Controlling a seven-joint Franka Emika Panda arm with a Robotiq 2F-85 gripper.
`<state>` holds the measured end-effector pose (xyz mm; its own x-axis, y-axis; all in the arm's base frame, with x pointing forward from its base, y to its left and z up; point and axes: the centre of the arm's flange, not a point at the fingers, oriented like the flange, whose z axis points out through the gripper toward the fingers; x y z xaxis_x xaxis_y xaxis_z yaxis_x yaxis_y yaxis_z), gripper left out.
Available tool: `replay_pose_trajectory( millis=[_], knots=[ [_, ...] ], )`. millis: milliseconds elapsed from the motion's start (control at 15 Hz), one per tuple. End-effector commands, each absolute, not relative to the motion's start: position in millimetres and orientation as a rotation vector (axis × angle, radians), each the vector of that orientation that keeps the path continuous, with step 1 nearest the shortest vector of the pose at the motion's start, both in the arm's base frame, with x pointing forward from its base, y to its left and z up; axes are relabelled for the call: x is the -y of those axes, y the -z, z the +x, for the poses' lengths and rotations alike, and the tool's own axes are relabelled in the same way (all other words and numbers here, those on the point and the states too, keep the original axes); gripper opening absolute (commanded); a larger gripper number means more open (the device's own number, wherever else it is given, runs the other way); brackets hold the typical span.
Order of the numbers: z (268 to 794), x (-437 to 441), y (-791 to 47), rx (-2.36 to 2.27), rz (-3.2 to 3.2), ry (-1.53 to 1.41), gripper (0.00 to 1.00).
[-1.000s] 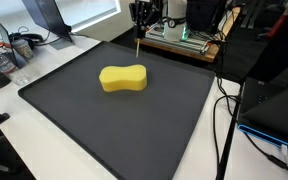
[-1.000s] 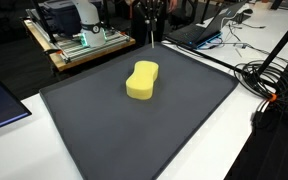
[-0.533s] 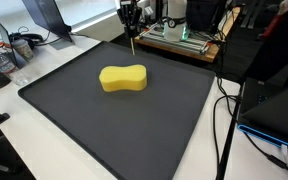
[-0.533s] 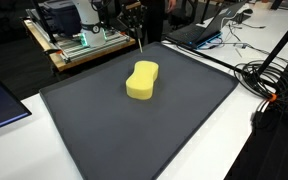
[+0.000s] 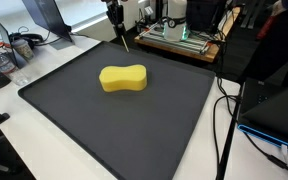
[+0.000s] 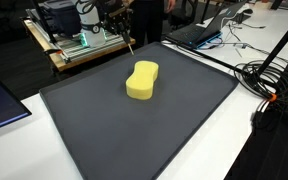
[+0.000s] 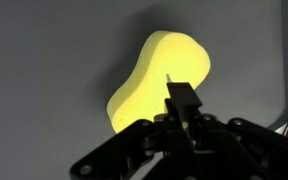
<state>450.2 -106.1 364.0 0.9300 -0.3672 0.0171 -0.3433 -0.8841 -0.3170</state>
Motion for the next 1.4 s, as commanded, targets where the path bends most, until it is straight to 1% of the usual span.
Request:
replay_pose_trajectory(
  millis=[0,400,800,1067,1333],
  knots=[
    [492,143,-349,-0.602,-2.714,0.025,0.03],
    [537,196,-333,-0.584,-2.722,0.0,0.03],
    [577,242,-339,-0.397,-2.698,-0.008,0.03],
    [609,247,-347,-0.302,-2.69,-0.008,0.03],
    [637,222,-358,-0.211,-2.707,-0.007,0.03]
  ],
)
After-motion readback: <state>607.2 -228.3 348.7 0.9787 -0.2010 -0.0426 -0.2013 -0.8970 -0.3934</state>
